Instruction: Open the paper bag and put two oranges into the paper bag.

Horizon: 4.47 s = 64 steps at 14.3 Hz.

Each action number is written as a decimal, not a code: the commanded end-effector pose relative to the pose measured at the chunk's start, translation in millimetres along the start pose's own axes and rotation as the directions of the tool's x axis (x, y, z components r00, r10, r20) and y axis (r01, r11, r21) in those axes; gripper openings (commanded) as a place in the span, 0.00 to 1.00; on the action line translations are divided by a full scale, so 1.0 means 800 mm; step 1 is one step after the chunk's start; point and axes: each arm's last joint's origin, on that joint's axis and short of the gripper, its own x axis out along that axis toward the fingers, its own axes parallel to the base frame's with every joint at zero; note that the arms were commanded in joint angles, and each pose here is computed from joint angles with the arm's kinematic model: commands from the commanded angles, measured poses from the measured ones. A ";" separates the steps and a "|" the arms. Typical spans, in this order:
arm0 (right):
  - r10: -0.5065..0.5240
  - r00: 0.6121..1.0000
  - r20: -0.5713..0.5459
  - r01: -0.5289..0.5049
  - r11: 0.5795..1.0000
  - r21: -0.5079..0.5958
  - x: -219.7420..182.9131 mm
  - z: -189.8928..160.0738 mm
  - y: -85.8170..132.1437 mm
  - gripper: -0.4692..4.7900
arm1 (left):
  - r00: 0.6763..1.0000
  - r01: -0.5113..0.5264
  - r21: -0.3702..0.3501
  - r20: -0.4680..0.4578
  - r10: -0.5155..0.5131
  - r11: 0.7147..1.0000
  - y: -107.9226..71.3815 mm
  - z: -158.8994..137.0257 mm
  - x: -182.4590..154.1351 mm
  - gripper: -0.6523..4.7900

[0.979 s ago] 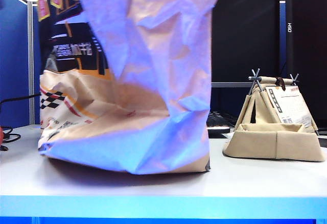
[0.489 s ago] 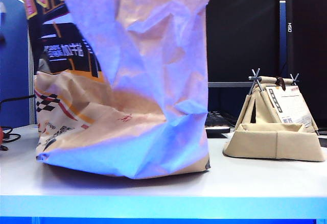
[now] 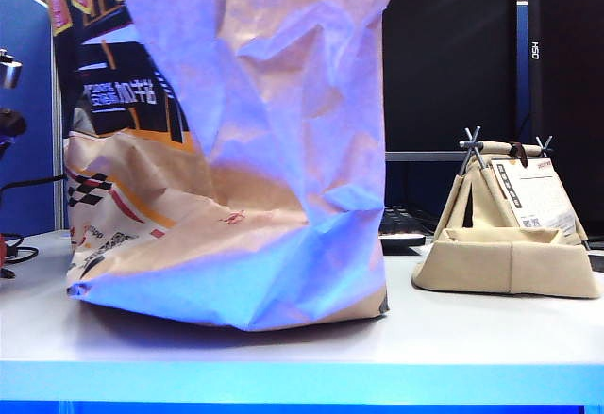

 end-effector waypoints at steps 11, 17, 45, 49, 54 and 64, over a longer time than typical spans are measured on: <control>-0.003 1.000 0.019 0.003 1.000 -0.002 -0.003 0.002 -0.001 1.00 | 0.992 0.046 -0.064 -0.117 -0.053 0.997 -0.022 -0.010 0.066 0.55; 0.006 0.981 -0.192 0.001 0.999 0.037 0.016 -0.018 -0.031 1.00 | 0.979 0.203 -0.087 -0.004 -0.205 0.975 -0.008 0.011 0.003 0.11; 0.607 0.794 0.019 -0.564 0.726 0.394 0.207 0.006 -0.066 0.18 | 0.811 0.397 0.046 0.450 -0.374 0.917 0.044 0.098 -0.191 0.11; 0.660 0.748 0.075 -0.627 0.664 0.406 0.205 0.015 -0.064 0.08 | 0.788 0.435 0.064 0.457 -0.413 0.898 0.037 0.111 -0.173 0.11; 0.683 0.727 0.069 -0.646 0.646 0.407 0.204 0.014 -0.060 0.08 | 0.727 0.536 0.045 0.482 -0.488 0.843 0.023 0.137 -0.138 0.11; 0.752 0.657 0.051 -0.701 0.584 0.409 0.201 0.012 -0.058 0.08 | 0.637 0.463 0.171 0.619 -0.460 0.870 0.050 0.237 -0.227 0.11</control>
